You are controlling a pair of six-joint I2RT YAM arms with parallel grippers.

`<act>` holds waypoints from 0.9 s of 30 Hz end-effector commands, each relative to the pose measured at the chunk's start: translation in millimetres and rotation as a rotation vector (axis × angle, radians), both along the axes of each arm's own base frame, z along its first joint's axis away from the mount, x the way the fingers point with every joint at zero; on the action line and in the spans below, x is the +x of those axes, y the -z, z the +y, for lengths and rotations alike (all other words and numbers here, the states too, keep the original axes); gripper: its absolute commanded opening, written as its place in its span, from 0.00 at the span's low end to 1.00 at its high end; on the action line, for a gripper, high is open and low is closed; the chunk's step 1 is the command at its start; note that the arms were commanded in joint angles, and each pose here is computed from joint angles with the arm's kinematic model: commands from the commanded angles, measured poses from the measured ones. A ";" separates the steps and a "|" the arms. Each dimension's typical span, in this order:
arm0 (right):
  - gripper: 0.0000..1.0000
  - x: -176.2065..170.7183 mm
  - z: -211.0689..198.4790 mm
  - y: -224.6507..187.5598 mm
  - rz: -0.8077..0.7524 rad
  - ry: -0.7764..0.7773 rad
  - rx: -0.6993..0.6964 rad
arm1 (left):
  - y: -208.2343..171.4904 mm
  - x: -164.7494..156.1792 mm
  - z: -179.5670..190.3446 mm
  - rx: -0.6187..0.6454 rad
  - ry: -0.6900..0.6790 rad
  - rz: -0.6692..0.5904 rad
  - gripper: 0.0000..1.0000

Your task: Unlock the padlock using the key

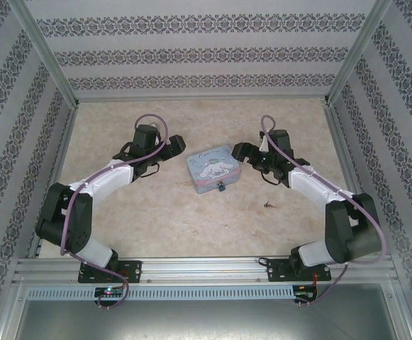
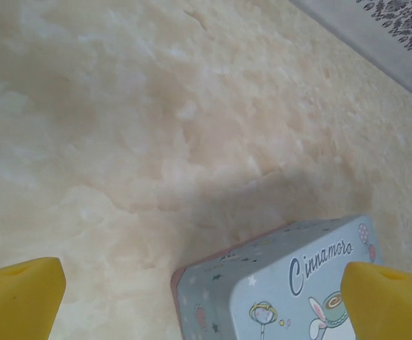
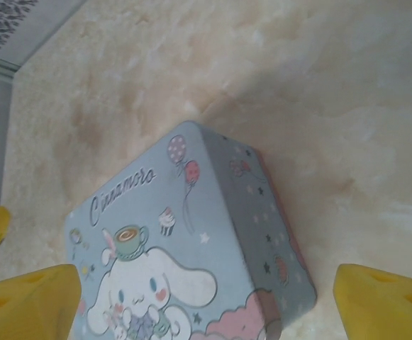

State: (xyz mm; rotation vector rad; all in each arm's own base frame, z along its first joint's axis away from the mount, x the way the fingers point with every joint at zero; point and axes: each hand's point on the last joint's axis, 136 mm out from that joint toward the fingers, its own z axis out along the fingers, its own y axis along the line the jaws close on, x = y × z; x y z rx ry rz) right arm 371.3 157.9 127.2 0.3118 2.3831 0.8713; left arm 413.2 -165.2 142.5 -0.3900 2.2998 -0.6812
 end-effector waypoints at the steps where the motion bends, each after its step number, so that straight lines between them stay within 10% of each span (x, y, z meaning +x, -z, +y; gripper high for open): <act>1: 0.91 15.0 2.1 -3.9 -0.021 0.005 -0.022 | 0.0 2.3 0.1 0.014 0.004 0.031 1.00; 11: 0.87 26.1 38.2 19.3 0.039 -0.073 -0.015 | 13.3 -22.1 -8.4 -0.023 0.028 0.075 1.00; 27: 0.87 -49.6 77.8 26.0 0.049 -0.121 -0.048 | 12.7 -37.9 -21.2 -0.064 0.085 0.105 1.00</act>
